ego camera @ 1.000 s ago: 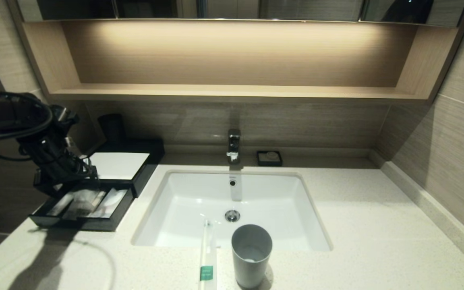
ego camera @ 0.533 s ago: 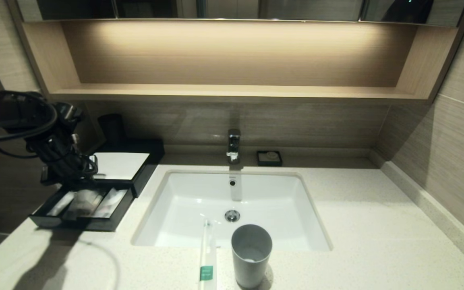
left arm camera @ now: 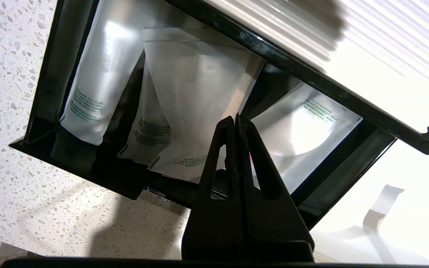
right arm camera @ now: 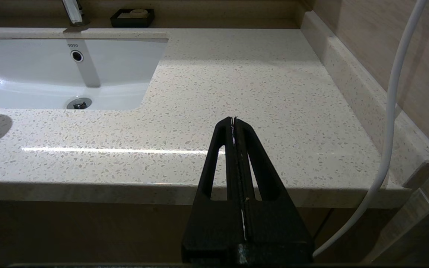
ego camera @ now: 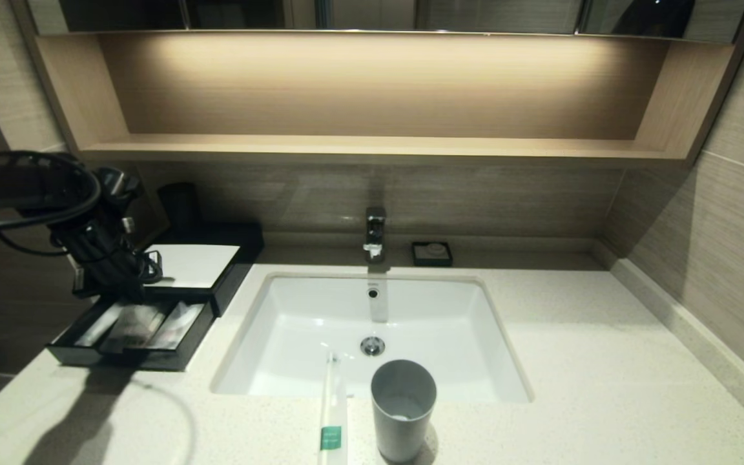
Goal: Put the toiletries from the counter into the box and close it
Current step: Place the bathroom toiletry into the drawer
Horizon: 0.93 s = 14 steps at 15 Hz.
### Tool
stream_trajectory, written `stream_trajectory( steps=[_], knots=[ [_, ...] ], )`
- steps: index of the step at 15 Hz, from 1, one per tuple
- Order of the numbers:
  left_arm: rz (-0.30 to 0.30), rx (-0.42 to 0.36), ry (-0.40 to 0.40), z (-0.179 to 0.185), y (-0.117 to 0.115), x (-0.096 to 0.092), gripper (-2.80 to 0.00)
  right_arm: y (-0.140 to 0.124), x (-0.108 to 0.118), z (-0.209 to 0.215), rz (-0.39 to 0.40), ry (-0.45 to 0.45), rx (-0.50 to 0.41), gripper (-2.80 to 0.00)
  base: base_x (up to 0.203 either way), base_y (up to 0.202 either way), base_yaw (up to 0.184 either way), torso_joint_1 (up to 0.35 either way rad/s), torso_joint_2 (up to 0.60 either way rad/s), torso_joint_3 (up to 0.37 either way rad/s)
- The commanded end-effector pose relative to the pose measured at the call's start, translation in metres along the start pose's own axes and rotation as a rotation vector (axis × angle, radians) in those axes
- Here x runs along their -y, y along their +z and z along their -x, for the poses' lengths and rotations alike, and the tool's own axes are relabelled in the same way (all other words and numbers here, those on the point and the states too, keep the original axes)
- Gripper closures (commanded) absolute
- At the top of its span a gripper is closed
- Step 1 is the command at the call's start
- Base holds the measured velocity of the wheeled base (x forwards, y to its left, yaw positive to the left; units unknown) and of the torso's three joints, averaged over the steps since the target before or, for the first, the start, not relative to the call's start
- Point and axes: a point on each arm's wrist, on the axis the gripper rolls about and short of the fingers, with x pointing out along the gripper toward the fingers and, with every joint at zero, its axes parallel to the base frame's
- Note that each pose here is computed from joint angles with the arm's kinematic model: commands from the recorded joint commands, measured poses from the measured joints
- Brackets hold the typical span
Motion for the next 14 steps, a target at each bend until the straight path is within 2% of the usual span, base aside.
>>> stream_trajectory(
  steps=[1, 10, 14],
  knots=[
    [0.001, -0.018, 0.008, -0.0045, -0.001, -0.0004, 0.0, -0.0004, 0.0, 0.0, 0.0, 0.0, 0.0, 0.0, 0.0, 0.0, 0.0, 0.0, 0.0, 0.0],
    [0.02, -0.035, 0.023, -0.0098, 0.0, -0.0085, 0.0, -0.0004, 0.0, 0.0, 0.0, 0.0, 0.0, 0.0, 0.0, 0.0, 0.0, 0.0, 0.0, 0.0],
    [0.023, -0.017, 0.019, -0.0014, 0.0001, -0.0099, 0.0, -0.0004, 0.0, 0.0, 0.0, 0.0, 0.0, 0.0, 0.0, 0.0, 0.0, 0.0, 0.0, 0.0]
  ],
)
